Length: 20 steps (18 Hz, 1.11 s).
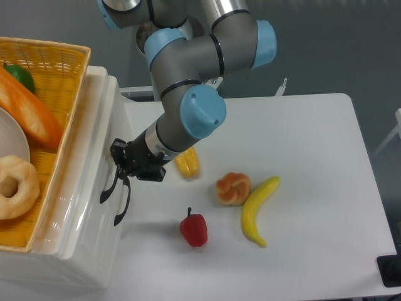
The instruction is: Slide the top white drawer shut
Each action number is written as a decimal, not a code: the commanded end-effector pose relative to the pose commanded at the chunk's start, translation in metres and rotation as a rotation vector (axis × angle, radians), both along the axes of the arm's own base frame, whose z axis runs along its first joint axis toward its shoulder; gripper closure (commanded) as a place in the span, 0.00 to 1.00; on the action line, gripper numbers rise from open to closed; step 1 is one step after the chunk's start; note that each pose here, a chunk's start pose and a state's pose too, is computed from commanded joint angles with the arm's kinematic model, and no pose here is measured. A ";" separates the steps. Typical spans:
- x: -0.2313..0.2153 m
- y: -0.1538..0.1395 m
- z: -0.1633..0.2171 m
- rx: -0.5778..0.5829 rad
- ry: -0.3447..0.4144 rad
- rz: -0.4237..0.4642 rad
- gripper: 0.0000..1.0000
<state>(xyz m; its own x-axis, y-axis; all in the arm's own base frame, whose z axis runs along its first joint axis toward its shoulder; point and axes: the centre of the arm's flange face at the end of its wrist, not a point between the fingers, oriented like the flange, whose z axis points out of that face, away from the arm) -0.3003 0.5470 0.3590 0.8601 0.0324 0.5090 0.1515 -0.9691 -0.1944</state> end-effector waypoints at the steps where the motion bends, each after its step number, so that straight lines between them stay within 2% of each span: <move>1: -0.015 -0.006 0.003 0.000 0.028 0.016 0.64; 2: -0.028 -0.012 0.003 0.001 0.053 0.032 0.45; 4: -0.053 -0.024 0.003 -0.003 0.107 0.062 0.00; 9: -0.130 -0.073 0.010 -0.007 0.264 0.154 0.00; 11: -0.165 -0.098 0.003 -0.037 0.371 0.137 0.00; 14: -0.221 -0.140 -0.025 -0.085 0.467 0.098 0.00; 17: -0.258 -0.179 -0.035 -0.103 0.546 -0.004 0.00; 18: -0.269 -0.196 -0.038 -0.106 0.571 -0.096 0.00; 20: -0.283 -0.216 -0.042 -0.089 0.594 -0.188 0.00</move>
<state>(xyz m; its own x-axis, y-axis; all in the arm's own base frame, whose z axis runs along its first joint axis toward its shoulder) -0.5835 0.3310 0.3169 0.9904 -0.1270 -0.0553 -0.1325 -0.9850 -0.1105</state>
